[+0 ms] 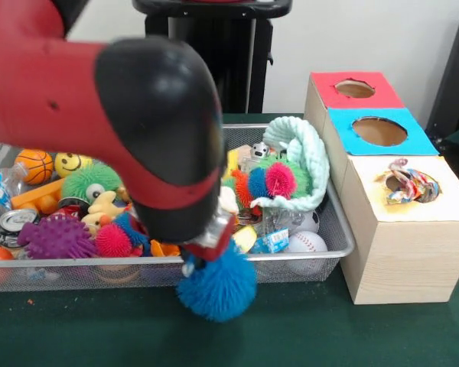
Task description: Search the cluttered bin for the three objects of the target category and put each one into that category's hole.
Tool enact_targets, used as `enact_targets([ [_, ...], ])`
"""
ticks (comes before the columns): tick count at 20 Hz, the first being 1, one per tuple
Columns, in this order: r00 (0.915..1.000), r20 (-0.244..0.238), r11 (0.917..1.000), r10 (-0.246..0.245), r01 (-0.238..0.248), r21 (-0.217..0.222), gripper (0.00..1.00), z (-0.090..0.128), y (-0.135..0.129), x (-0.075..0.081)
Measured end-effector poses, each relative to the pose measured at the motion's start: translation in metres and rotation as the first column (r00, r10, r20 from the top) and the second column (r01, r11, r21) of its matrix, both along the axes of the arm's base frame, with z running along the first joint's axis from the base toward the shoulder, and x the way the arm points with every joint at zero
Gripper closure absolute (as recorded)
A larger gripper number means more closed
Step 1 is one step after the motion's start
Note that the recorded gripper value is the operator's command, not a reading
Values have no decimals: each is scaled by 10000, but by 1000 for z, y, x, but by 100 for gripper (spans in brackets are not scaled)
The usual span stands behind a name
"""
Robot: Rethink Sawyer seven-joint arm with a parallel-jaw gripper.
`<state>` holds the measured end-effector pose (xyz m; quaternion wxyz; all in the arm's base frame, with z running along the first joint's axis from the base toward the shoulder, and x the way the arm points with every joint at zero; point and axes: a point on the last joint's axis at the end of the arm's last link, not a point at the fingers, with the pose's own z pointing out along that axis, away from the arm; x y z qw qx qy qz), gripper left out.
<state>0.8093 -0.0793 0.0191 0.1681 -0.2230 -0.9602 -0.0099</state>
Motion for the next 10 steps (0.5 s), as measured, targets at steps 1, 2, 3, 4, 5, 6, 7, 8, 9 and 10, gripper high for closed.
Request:
enact_targets([
  [1,10000,23,10000,24,-24,0,100,3,-1,1],
  [2,9999,64,9999,113,-113,27,100,16,-6,2],
  [3,9999,44,9999,122,-122,52,100,21,-7,3],
  [4,9999,25,9999,131,-131,78,100,27,-8,3],
  [5,9999,5,9998,140,-140,103,100,32,-8,3],
  [6,9998,-150,9996,114,-111,241,100,47,-7,3],
  [7,9997,-209,9995,111,-105,291,100,51,-7,3],
  [8,9995,-287,9993,105,-94,370,100,56,-5,2],
  [9,9993,-365,9990,100,-83,448,100,61,-4,2],
  [10,9981,-609,9973,84,-39,734,100,73,1,-1],
])
